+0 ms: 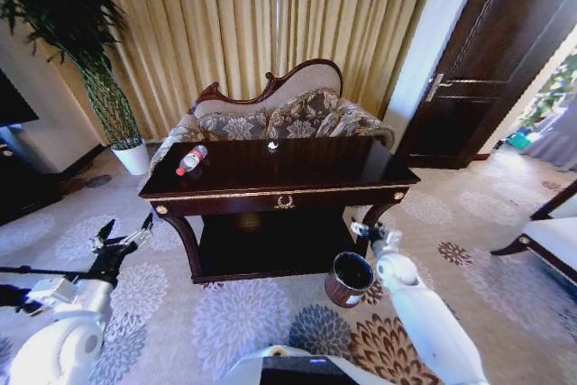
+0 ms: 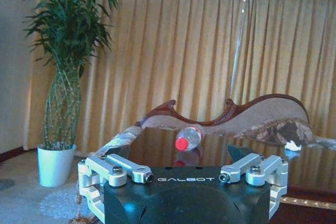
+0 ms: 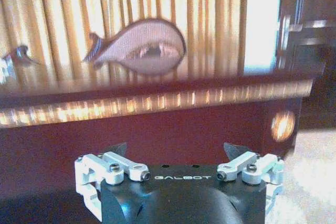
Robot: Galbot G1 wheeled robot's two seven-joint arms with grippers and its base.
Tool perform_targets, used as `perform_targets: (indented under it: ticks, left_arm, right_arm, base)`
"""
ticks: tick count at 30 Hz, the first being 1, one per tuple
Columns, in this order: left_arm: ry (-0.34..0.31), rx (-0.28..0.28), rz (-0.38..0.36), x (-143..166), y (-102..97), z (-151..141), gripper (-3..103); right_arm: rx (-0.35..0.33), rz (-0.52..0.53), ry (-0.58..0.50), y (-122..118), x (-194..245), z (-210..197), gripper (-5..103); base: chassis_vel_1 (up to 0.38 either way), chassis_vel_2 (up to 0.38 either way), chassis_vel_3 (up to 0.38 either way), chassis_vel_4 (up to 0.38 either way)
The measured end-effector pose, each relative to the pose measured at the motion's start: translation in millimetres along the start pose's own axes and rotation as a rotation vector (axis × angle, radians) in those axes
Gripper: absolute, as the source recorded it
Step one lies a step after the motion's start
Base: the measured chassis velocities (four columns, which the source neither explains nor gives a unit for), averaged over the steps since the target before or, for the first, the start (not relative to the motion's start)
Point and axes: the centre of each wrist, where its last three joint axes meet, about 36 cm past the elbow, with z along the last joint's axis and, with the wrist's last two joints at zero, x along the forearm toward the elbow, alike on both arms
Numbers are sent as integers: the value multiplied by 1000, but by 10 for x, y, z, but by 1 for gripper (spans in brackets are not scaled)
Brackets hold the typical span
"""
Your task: Move to the front of the table and place the trash on the table into the trash bin.
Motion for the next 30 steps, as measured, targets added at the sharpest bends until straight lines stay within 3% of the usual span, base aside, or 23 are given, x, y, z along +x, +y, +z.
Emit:
perform_targets:
  ticks: [7, 15, 18, 21, 30]
  left_arm:
    - [-16, 2, -27, 18, 47, 10, 100]
    - [-37, -19, -33, 21, 45, -66, 100]
    - [-41, -23, -33, 21, 45, -85, 100]
    - [-52, -40, -34, 19, 55, -146, 100]
    - [-48, -37, -34, 39, 39, -147, 100]
  right_arm:
    - [-4, -49, -133, 114, 500, -641, 100]
    - [-42, -118, -190, 200, 840, -861, 100]
    - [-43, -133, -196, 210, 873, -880, 100]
    - [-42, -224, -201, 375, 1085, -884, 100]
    - [-33, -246, -195, 403, 1088, -809, 100]
  base:
    - [0, 0, 0, 0]
    - [0, 0, 0, 0]
    - [0, 0, 0, 0]
    - [0, 0, 0, 0]
    - [-36, 34, 40, -46]
